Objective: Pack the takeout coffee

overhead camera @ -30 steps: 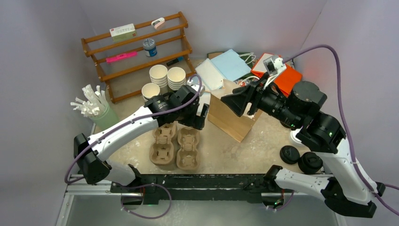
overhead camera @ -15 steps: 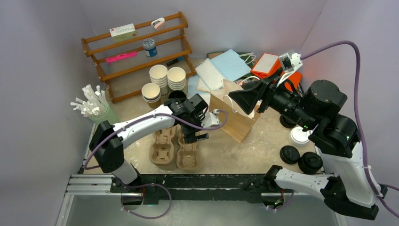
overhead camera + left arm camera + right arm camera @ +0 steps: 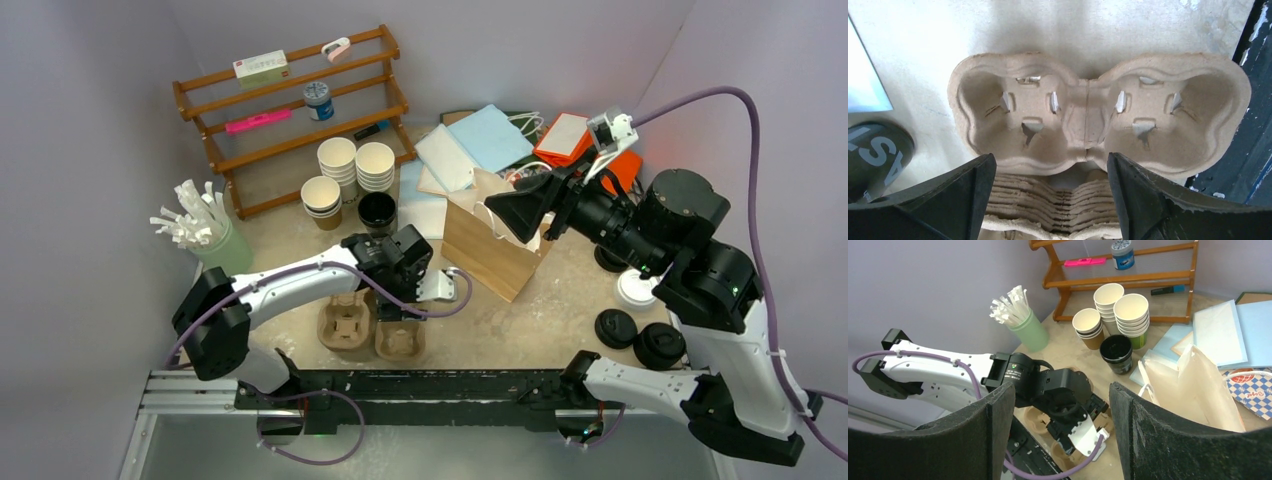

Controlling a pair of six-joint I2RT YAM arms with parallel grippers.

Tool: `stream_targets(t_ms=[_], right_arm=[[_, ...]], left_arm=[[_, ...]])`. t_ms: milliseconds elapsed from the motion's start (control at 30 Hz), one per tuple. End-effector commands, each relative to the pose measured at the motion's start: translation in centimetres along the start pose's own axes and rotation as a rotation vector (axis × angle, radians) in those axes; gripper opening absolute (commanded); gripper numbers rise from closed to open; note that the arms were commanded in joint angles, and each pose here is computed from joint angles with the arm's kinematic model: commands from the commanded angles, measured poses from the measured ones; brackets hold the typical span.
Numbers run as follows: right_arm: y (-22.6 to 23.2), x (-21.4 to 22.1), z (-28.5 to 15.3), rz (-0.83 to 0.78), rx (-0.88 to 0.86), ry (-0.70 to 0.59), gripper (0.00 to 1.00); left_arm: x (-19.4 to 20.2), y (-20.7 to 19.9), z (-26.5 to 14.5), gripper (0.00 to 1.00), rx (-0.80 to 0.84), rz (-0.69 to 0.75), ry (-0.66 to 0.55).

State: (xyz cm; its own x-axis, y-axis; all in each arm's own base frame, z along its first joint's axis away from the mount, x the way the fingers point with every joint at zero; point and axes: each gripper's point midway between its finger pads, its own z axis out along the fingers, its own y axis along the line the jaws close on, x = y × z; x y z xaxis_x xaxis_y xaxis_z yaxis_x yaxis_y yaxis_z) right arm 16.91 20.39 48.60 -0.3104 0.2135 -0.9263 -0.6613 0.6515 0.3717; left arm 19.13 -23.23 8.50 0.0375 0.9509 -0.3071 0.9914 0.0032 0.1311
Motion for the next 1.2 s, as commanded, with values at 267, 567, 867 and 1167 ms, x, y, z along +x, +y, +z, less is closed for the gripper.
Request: stream_targets(t_ms=[267,567,867,1167], right_arm=[[-0.4,-0.8,-0.2,0.027,0.031,-0.046,0.72],[-0.9,-0.6,-0.9,0.039,0.056,-0.053,0.72],[-3.6,1.8,-1.9,0.045,0.185,0.010,0.72],[-8.0,6.5,-2.1,0.098,0.411,0.122,0.71]], left_arm=[[-1.2,-0.6,2.7,0.80,-0.008,0.011,-0.036],[-1.1,-1.7,4.7,0.65,0.012,-0.018,0.004],[-2.8,-0.5,-0.3,0.42,-0.095,-0.112,-0.050],[-6.2,1.8,-10.3,0.42,-0.276,-0.334,-0.272]])
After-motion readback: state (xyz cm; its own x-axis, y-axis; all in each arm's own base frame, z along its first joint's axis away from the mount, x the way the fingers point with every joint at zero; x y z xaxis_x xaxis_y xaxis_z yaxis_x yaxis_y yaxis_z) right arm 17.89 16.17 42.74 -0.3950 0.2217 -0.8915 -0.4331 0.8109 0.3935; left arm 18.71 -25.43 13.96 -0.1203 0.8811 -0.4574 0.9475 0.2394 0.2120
